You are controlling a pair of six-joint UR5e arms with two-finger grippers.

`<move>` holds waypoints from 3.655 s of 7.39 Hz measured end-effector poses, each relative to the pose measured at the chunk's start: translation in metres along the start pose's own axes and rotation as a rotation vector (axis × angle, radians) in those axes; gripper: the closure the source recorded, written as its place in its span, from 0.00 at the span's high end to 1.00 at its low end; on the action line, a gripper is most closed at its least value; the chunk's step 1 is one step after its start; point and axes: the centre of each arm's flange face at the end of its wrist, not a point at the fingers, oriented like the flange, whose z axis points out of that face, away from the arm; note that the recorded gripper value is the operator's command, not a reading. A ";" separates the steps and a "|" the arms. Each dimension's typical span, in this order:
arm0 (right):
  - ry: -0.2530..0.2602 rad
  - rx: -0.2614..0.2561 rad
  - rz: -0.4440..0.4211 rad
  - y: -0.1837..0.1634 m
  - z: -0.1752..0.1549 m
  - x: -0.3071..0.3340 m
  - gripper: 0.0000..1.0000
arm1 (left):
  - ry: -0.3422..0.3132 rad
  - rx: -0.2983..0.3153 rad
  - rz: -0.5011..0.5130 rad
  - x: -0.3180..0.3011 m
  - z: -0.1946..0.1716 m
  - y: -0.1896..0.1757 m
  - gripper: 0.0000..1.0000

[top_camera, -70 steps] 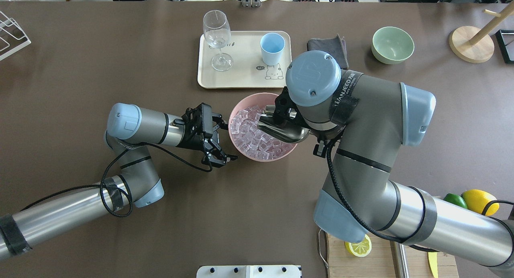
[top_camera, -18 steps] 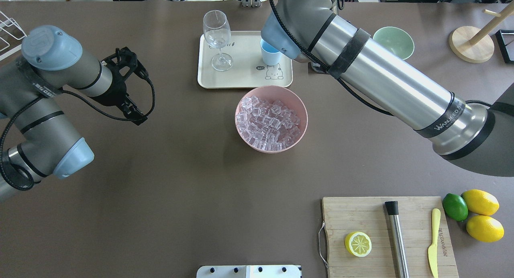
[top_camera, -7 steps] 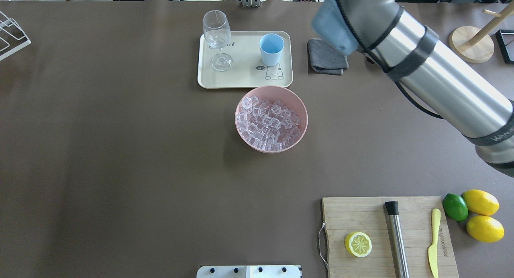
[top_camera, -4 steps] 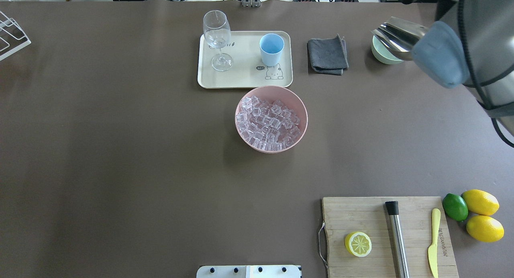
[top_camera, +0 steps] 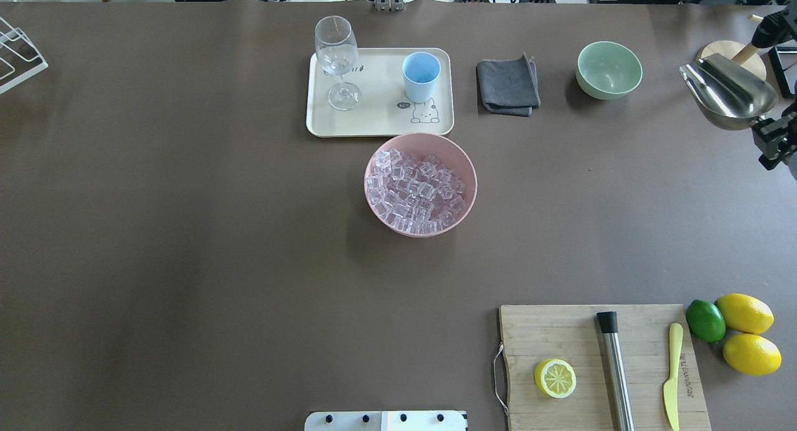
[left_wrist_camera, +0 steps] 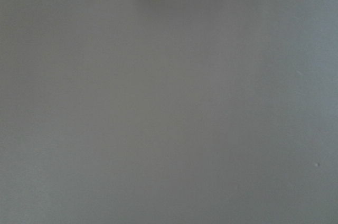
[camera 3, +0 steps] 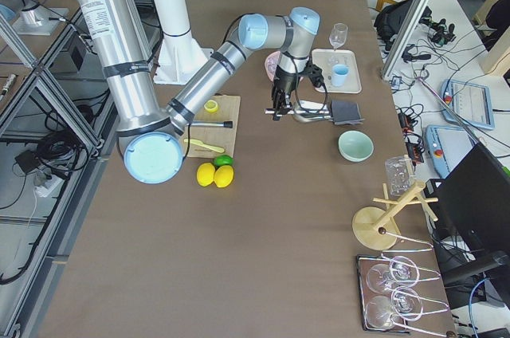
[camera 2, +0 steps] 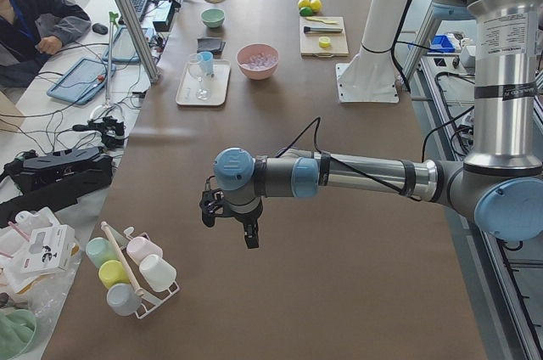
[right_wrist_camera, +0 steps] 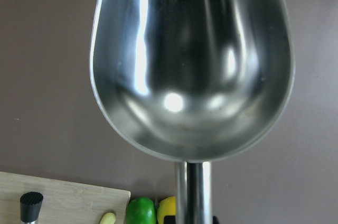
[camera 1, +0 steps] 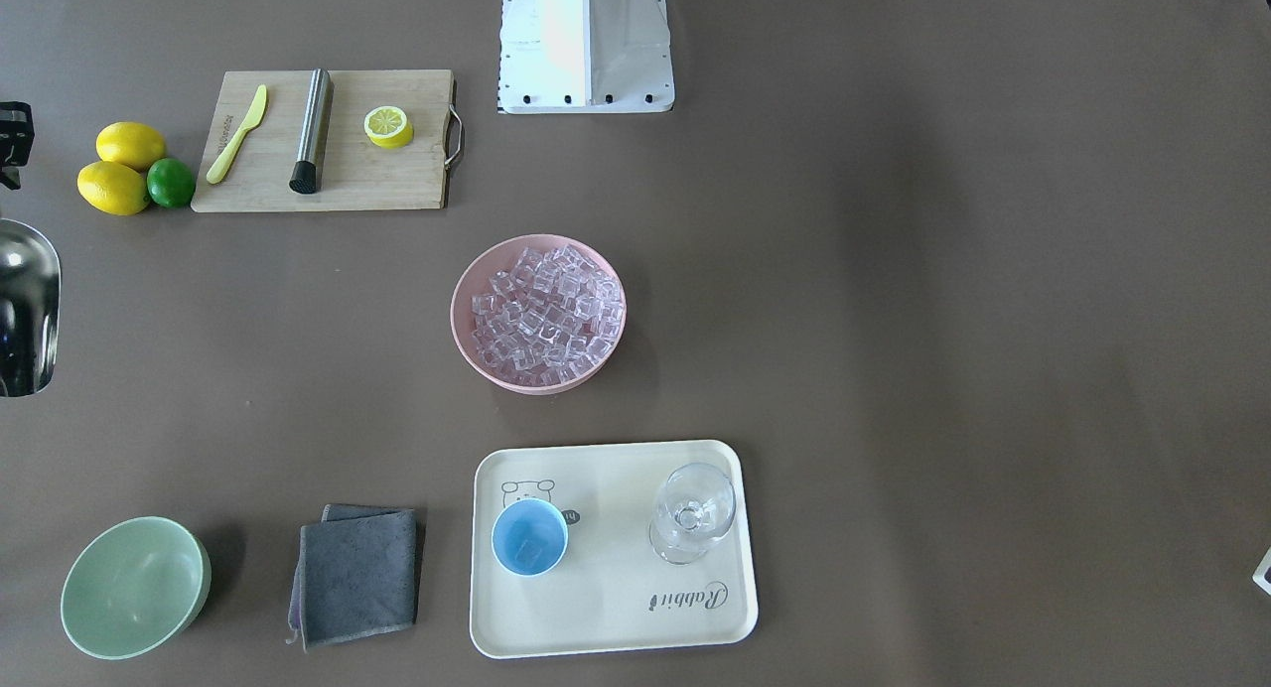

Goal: Put ice in cup with scoop
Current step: 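Carry the empty scoop back with the right gripper while the left arm retracts, then lower the scoop onto the table and open the right gripper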

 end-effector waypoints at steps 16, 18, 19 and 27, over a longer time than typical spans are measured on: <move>-0.156 -0.019 0.268 -0.010 0.229 -0.044 0.17 | -0.062 -0.029 0.152 -0.035 0.013 -0.001 0.99; -0.174 -0.015 0.258 -0.014 0.245 -0.037 0.70 | -0.061 -0.031 0.154 -0.034 0.014 -0.002 0.99; -0.183 -0.015 0.253 -0.016 0.249 -0.036 0.99 | -0.061 -0.032 0.153 -0.034 0.014 -0.001 0.99; -0.253 0.164 0.356 -0.016 0.146 0.011 1.00 | -0.057 -0.041 0.157 -0.037 0.018 -0.002 0.99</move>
